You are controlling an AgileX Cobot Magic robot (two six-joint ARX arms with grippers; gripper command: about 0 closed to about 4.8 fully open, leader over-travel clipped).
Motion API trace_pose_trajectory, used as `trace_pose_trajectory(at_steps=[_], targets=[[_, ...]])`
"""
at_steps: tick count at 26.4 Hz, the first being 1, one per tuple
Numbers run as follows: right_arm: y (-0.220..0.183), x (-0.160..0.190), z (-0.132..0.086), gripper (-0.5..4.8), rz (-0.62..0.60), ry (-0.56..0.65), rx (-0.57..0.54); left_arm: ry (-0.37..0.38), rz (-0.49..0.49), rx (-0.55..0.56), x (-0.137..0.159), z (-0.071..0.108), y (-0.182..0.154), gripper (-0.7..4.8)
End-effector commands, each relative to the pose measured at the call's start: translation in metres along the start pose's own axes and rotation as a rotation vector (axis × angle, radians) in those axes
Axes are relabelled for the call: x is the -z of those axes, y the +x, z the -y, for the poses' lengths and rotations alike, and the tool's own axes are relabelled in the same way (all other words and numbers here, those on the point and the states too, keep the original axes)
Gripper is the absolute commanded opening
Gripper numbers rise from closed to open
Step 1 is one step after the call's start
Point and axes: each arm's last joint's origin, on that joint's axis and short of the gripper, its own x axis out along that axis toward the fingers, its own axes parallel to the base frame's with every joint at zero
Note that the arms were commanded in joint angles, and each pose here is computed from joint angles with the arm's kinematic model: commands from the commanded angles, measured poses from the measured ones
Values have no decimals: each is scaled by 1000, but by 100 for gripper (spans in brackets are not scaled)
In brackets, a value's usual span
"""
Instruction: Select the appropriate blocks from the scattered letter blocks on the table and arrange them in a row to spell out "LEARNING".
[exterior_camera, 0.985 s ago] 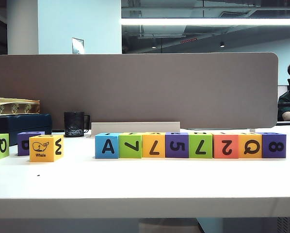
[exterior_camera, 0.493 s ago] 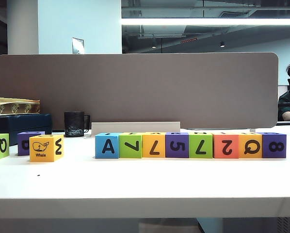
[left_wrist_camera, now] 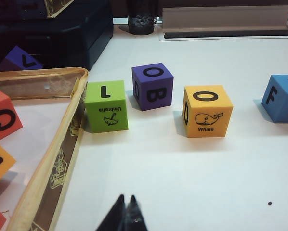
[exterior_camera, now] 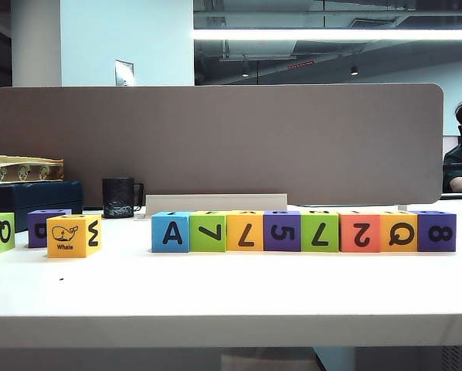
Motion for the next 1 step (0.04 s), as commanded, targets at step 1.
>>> trace_pose_trajectory(at_steps=[1], targets=[[0, -1, 0, -1, 19, 5, 5, -4, -8, 3, 1, 0, 0, -5]])
